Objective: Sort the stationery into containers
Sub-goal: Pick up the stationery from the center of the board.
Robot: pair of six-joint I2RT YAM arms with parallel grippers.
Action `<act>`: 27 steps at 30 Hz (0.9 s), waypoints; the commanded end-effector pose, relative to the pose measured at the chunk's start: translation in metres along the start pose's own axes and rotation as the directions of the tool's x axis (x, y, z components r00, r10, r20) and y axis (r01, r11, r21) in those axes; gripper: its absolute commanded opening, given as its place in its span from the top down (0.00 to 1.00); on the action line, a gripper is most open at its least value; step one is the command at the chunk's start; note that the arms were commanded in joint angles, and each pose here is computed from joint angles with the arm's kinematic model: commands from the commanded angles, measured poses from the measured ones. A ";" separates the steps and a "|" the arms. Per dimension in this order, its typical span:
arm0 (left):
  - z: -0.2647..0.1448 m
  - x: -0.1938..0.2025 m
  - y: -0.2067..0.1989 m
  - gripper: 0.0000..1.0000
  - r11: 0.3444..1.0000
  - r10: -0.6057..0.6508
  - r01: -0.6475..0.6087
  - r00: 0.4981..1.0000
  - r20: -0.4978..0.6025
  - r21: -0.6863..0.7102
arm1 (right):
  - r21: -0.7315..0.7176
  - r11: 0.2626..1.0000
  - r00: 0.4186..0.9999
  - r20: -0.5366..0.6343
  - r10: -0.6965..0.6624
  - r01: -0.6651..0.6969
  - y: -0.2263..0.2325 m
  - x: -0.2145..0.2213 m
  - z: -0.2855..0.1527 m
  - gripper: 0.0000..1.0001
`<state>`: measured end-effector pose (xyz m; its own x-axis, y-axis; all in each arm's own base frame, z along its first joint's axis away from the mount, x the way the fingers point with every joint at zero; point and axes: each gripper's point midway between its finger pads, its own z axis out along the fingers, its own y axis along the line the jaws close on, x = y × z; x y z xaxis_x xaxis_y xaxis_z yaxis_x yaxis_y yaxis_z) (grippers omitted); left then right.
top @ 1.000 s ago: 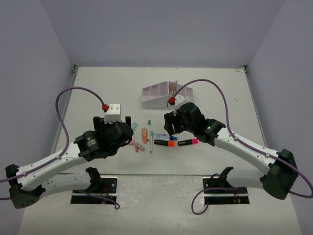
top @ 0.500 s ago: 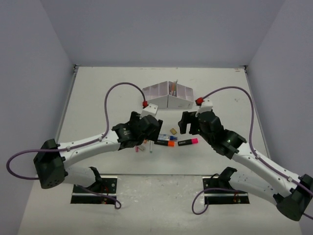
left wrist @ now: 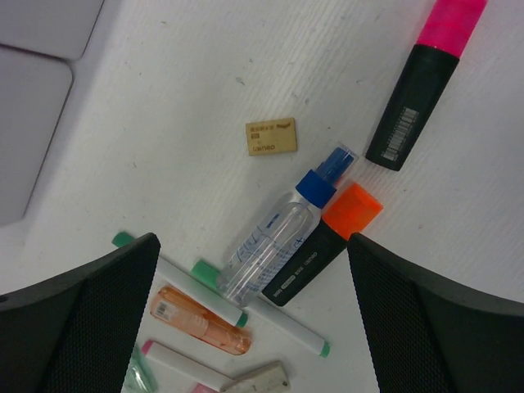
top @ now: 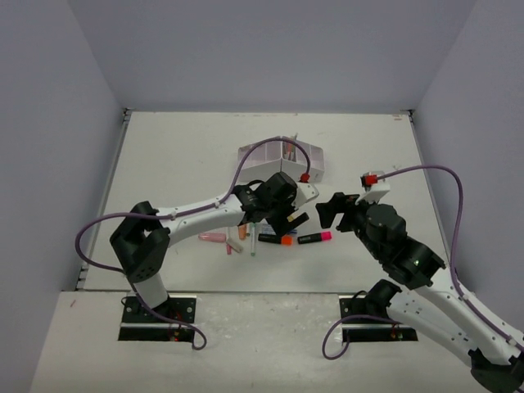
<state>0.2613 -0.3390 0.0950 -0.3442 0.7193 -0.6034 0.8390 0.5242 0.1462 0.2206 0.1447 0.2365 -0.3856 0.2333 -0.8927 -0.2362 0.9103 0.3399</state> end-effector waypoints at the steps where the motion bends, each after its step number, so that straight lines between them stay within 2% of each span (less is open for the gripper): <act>1: -0.006 0.020 -0.004 0.03 0.981 0.174 -0.164 0.980 -0.095 0.106 | -0.015 1.000 1.000 -0.003 -0.025 0.025 -0.003 0.004 -0.006 0.15; 4: -0.001 0.034 -0.003 0.04 0.968 0.234 -0.218 0.963 -0.132 0.123 | -0.038 0.999 1.000 0.025 -0.019 0.020 -0.002 -0.002 -0.013 0.15; 9: 0.007 0.037 0.015 0.17 0.960 0.279 -0.268 0.942 -0.185 0.082 | -0.066 0.998 0.998 0.061 -0.015 0.019 0.001 -0.010 -0.022 0.16; 14: 0.011 0.061 0.015 0.23 0.950 0.311 -0.293 0.920 -0.238 0.108 | -0.096 0.995 0.994 0.105 0.015 -0.005 0.001 -0.018 -0.034 0.16; 19: 0.020 0.052 0.025 0.38 0.951 0.308 -0.301 0.929 -0.206 0.066 | -0.131 0.991 0.991 0.128 0.029 -0.012 0.004 -0.024 -0.042 0.18; 21: 0.023 0.048 0.021 0.39 0.950 0.312 -0.302 0.931 -0.186 0.082 | -0.134 0.991 0.991 0.131 0.027 -0.010 0.005 -0.024 -0.043 0.18; 27: 0.035 0.065 0.013 0.43 0.944 0.325 -0.299 0.917 -0.233 0.138 | -0.136 0.991 0.991 0.132 0.024 -0.006 0.004 -0.024 -0.044 0.19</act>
<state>0.2620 -0.2979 0.0390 -0.1757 0.9263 -0.3333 0.9410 0.2575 0.2196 0.1909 0.1267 0.2719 -0.2757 0.3088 -0.9103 -0.3347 0.8569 0.3921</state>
